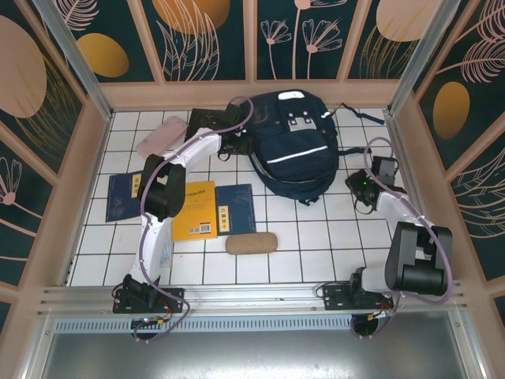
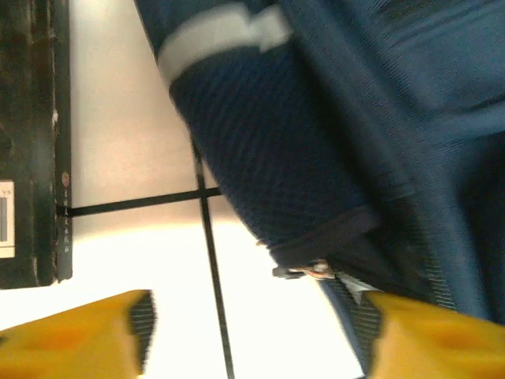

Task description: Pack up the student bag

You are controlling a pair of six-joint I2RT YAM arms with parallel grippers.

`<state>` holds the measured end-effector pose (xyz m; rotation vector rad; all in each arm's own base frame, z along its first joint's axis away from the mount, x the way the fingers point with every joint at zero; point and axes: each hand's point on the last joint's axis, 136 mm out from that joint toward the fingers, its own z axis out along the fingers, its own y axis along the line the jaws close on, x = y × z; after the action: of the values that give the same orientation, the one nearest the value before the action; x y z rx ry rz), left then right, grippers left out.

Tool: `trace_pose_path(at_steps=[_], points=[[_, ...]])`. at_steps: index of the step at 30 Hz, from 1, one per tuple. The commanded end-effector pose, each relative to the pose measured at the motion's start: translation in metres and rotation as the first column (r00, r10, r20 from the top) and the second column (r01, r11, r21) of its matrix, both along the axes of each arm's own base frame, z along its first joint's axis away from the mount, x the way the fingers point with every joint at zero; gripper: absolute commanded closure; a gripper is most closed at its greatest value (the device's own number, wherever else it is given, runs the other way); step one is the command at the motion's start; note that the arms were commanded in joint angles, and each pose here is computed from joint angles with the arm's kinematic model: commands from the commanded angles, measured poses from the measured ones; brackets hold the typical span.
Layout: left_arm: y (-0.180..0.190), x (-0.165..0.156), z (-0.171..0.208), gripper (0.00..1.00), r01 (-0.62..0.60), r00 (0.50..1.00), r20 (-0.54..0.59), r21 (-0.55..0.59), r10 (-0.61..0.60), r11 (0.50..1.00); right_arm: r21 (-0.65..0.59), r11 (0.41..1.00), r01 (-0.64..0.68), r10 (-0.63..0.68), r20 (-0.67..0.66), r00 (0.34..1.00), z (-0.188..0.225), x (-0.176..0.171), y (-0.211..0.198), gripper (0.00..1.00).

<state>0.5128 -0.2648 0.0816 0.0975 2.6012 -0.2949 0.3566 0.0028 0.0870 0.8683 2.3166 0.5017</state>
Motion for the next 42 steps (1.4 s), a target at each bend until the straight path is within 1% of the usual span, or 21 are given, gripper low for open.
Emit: trace_pose_path(at_steps=[1, 4, 7, 10, 12, 17, 21, 23, 25, 27, 32, 35, 36, 37, 40, 42], points=[[-0.005, 0.005, 0.069, 0.17, 0.017, 0.992, 0.127, -0.063, -0.009, 0.998, -0.012, 0.994, -0.107, 0.108, 0.131, 0.986, 0.042, 0.022, 0.042, 0.67], [0.001, 0.003, 0.084, 0.17, 0.007, 0.988, 0.151, -0.053, 0.002, 0.999, 0.002, 0.984, -0.180, 0.178, 0.164, 0.970, 0.053, 0.029, 0.082, 0.66], [-0.001, 0.001, 0.090, 0.17, 0.021, 0.988, 0.156, -0.060, -0.011, 0.998, 0.031, 0.960, -0.277, 0.267, 0.183, 0.946, 0.055, 0.033, 0.128, 0.65], [-0.003, -0.001, 0.088, 0.16, 0.033, 0.989, 0.149, -0.071, -0.022, 0.997, 0.068, 0.938, -0.340, 0.329, 0.134, 0.935, 0.033, 0.034, 0.160, 0.65], [-0.005, -0.002, 0.088, 0.18, 0.040, 0.989, 0.145, -0.079, -0.029, 0.996, 0.083, 0.935, -0.344, 0.336, 0.097, 0.937, 0.015, 0.035, 0.165, 0.65], [-0.009, -0.010, 0.092, 0.22, 0.076, 0.987, 0.146, -0.104, -0.060, 0.992, 0.031, 0.966, -0.258, 0.259, -0.028, 0.966, -0.029, 0.032, 0.128, 0.65], [-0.024, -0.021, 0.093, 0.27, 0.135, 0.982, 0.152, -0.123, -0.116, 0.983, 0.009, 0.979, -0.204, 0.204, -0.075, 0.976, -0.048, 0.027, 0.089, 0.65], [-0.038, -0.028, 0.092, 0.28, 0.186, 0.974, 0.154, -0.117, -0.167, 0.976, 0.011, 0.980, -0.200, 0.201, -0.062, 0.978, -0.044, 0.028, 0.077, 0.64], [-0.048, -0.033, 0.091, 0.28, 0.215, 0.967, 0.158, -0.096, -0.198, 0.972, 0.007, 0.976, -0.219, 0.219, -0.030, 0.975, -0.033, 0.032, 0.075, 0.63], [-0.055, -0.037, 0.087, 0.28, 0.236, 0.964, 0.144, -0.086, -0.222, 0.968, -0.013, 0.973, -0.231, 0.231, -0.003, 0.973, -0.020, 0.035, 0.074, 0.59], [-0.062, -0.038, 0.082, 0.29, 0.247, 0.963, 0.136, -0.085, -0.234, 0.965, -0.019, 0.966, -0.256, 0.257, 0.047, 0.965, 0.003, 0.040, 0.078, 0.54], [-0.060, -0.034, 0.078, 0.30, 0.221, 0.968, 0.134, -0.068, -0.210, 0.973, -0.058, 0.969, -0.241, 0.243, 0.050, 0.969, 0.007, 0.041, 0.072, 0.53], [-0.058, -0.032, 0.074, 0.33, 0.205, 0.972, 0.131, -0.062, -0.195, 0.977, -0.088, 0.972, -0.217, 0.221, 0.038, 0.974, 0.006, 0.041, 0.064, 0.50], [-0.055, -0.029, 0.069, 0.35, 0.186, 0.976, 0.127, -0.053, -0.178, 0.981, -0.117, 0.974, -0.196, 0.200, 0.023, 0.980, 0.004, 0.042, 0.055, 0.49], [-0.049, -0.014, 0.052, 0.46, 0.088, 0.991, 0.104, -0.023, -0.086, 0.996, -0.163, 0.965, -0.205, 0.206, -0.008, 0.979, -0.006, 0.051, 0.042, 0.51], [-0.047, -0.004, 0.033, 0.48, 0.032, 0.997, 0.072, -0.018, -0.030, 0.999, -0.213, 0.952, -0.218, 0.213, -0.049, 0.976, -0.016, 0.057, 0.036, 0.52]])
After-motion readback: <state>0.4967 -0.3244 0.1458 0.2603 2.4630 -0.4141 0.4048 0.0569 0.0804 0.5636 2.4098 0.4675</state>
